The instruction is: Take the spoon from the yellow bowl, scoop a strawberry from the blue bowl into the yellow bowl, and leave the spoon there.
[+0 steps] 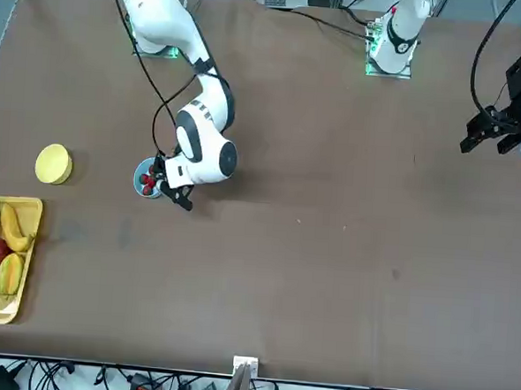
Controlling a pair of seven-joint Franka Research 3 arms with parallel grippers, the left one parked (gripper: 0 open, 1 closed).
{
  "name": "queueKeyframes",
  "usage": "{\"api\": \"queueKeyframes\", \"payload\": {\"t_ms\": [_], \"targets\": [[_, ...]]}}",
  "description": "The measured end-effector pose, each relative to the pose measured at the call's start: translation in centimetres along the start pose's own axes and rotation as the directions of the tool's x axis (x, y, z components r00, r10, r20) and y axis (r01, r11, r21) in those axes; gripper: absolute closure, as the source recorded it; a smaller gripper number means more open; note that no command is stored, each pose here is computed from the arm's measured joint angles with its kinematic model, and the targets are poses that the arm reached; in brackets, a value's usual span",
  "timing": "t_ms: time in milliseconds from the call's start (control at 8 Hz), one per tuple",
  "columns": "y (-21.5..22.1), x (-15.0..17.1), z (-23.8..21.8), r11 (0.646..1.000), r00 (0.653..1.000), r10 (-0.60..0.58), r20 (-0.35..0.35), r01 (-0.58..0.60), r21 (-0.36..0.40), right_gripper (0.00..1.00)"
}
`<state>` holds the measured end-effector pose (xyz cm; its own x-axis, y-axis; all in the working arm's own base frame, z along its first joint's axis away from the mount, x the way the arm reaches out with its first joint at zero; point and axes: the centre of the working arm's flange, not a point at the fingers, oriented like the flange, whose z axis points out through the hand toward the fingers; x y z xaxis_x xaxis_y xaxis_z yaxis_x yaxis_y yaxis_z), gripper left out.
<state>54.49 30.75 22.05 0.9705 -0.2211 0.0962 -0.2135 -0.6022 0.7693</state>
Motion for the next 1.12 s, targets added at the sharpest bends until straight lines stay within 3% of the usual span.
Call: {"api": "queueKeyframes", "payload": {"t_ms": [625, 1125], "targets": [[-2.2, -1.8, -0.1, 0.997, 0.996, -0.048, -0.081, 0.043, -0.063, 0.88], [-3.2, -2.4, 0.6, 0.993, 0.993, -0.056, -0.106, 0.044, -0.106, 0.88]]}}
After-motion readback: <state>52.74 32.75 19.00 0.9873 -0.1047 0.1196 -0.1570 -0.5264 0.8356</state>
